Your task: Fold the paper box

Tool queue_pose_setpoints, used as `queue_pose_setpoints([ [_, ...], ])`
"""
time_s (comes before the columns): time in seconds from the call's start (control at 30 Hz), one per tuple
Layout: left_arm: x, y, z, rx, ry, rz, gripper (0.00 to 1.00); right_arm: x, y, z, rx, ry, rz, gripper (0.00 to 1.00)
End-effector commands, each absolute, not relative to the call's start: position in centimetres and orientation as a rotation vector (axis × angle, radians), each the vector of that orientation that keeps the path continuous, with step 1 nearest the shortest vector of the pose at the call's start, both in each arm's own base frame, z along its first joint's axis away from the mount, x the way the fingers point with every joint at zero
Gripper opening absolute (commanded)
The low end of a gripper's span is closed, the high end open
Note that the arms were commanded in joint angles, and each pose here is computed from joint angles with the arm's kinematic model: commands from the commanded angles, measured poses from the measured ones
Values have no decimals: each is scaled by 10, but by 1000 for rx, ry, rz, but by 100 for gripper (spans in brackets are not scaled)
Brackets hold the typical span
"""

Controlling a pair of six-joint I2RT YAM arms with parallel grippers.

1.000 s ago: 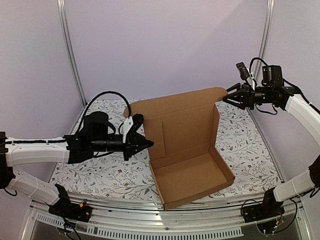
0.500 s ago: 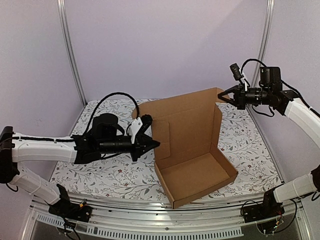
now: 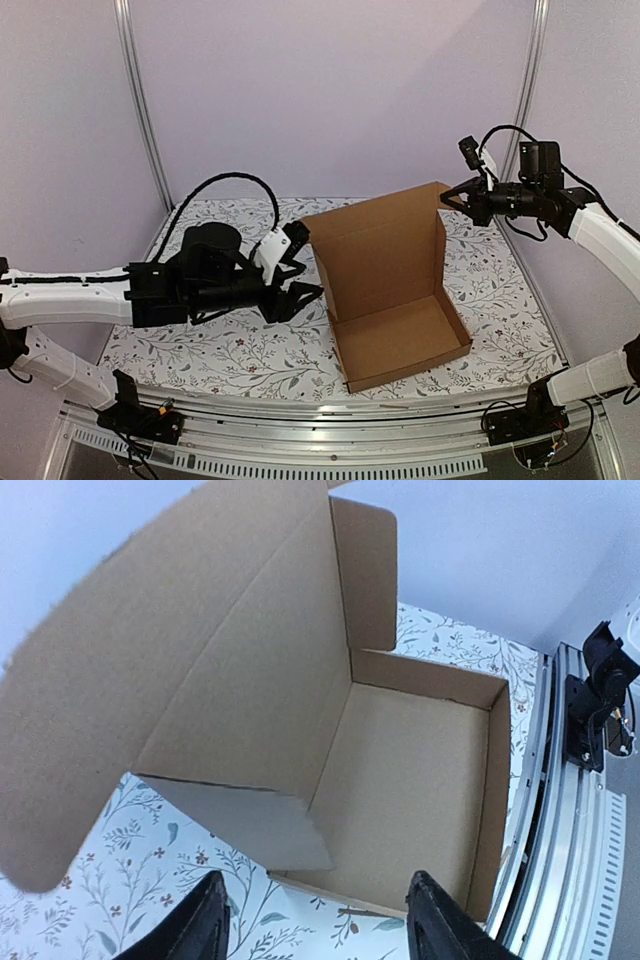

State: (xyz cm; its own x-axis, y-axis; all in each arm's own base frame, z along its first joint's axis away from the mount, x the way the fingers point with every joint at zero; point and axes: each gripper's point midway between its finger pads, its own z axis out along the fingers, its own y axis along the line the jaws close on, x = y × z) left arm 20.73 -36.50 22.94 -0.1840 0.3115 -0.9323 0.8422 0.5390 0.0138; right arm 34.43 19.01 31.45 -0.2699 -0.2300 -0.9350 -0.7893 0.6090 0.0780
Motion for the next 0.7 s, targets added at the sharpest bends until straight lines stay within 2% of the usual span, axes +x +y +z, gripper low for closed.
queue_pose_setpoints([
  [0.0,187,-313,256,1054,1876,-492,61,332,202,323,-948,1687,731,1],
  [0.1,181,-296,307,1028,1800,-496,65,332,205,323,-951,1660,755,1],
  [0.23,192,-308,375,1023,1637,-459,74,328,210,324,-965,1644,788,2],
  [0.47,239,-374,357,1276,1663,-243,76,310,223,323,-1029,1605,870,3],
  [0.67,262,-395,344,1363,1657,-227,77,290,228,324,-1082,1558,935,3],
])
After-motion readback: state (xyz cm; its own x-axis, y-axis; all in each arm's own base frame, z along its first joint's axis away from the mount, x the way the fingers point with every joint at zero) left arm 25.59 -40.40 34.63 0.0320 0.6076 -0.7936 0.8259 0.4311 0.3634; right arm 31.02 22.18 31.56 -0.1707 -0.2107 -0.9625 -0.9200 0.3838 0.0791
